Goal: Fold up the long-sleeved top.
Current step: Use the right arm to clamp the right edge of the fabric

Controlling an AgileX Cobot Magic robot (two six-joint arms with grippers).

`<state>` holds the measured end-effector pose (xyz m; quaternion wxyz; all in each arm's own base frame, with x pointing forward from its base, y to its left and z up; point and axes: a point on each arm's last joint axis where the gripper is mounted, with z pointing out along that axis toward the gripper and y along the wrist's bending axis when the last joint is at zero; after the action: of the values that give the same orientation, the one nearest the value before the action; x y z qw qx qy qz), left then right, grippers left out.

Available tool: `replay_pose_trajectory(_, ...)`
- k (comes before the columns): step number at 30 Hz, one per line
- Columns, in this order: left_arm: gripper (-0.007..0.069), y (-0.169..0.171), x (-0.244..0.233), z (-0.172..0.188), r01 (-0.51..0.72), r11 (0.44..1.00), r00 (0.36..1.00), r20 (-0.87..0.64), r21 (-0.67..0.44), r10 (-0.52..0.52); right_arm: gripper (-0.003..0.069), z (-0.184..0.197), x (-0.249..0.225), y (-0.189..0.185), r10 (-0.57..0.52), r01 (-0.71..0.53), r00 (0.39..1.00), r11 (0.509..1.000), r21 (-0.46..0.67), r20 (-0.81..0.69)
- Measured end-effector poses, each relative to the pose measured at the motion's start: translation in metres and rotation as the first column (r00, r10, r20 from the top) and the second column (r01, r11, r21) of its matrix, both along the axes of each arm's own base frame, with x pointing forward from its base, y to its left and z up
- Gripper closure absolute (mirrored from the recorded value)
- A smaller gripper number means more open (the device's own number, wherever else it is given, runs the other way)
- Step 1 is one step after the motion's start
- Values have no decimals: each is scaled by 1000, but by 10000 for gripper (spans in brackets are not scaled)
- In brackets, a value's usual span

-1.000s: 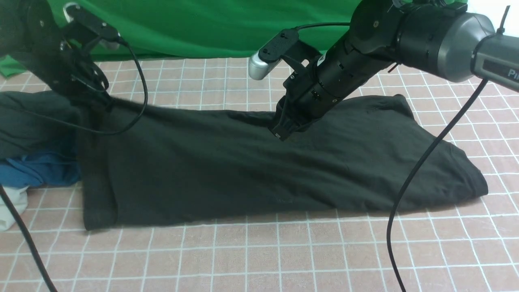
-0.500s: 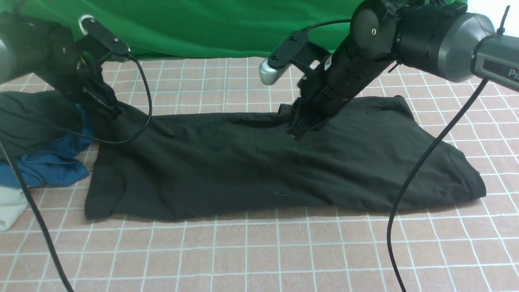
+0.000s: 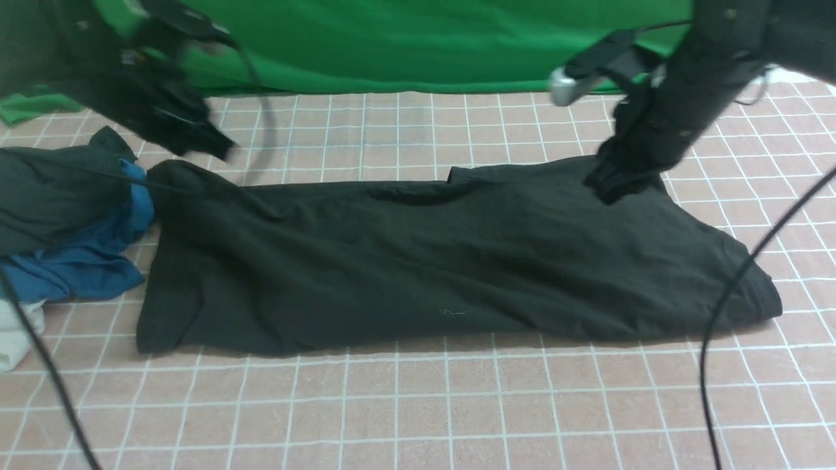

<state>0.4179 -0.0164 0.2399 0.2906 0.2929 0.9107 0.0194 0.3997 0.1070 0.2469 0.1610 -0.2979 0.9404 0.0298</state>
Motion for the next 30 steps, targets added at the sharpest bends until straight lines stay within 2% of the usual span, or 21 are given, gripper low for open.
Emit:
replay_pose_trajectory(2, 603, -24, 1, -20, 74, 997, 995, -70, -23, -76, 452, 1, 0, -4, -19, 19, 1000, 1000, 17, 23)
replay_pose_trajectory(6, 607, -51, 6, -57, 166, 986, 972, -169, 14, -161, 452, 4, 0, -2, -31, 29, 999, 998, 57, 35)
replay_pose_trajectory(10, 585, -58, 16, -62, 191, 980, 973, -144, 65, -180, 450, 5, 0, -1, -34, 32, 999, 997, 67, 35)
replay_pose_trajectory(13, 497, -56, 26, -54, 188, 976, 981, -59, 107, -182, 450, 5, 0, -1, -34, 31, 999, 997, 69, 35)
replay_pose_trajectory(16, 368, -54, 33, -56, 192, 970, 981, -7, 147, -193, 448, 5, 0, 0, -30, 28, 999, 996, 79, 33)
replay_pose_trajectory(17, 359, -54, 34, -57, 192, 970, 981, -7, 149, -193, 448, 5, -1, 1, -30, 27, 999, 996, 81, 33)
replay_pose_trajectory(18, 286, -54, 36, -66, 196, 968, 980, -14, 157, -197, 448, 5, -1, 1, -31, 28, 999, 995, 95, 30)
replay_pose_trajectory(22, 211, -54, 39, -87, 199, 968, 980, -49, 156, -193, 448, 5, -1, 3, -31, 28, 999, 993, 111, 26)
replay_pose_trajectory(25, 241, -55, 40, -88, 197, 968, 980, -45, 154, -192, 448, 5, -1, 3, -32, 29, 999, 993, 113, 26)
replay_pose_trajectory(28, 333, -55, 39, -89, 192, 971, 981, -52, 140, -186, 447, 5, -1, 3, -27, 24, 999, 993, 113, 27)
replay_pose_trajectory(29, 398, -56, 39, -89, 194, 971, 981, -56, 137, -188, 445, 5, -1, 3, -25, 22, 999, 993, 113, 27)
replay_pose_trajectory(30, 419, -56, 38, -89, 196, 971, 980, -58, 137, -189, 444, 5, -1, 3, -25, 22, 999, 993, 113, 27)
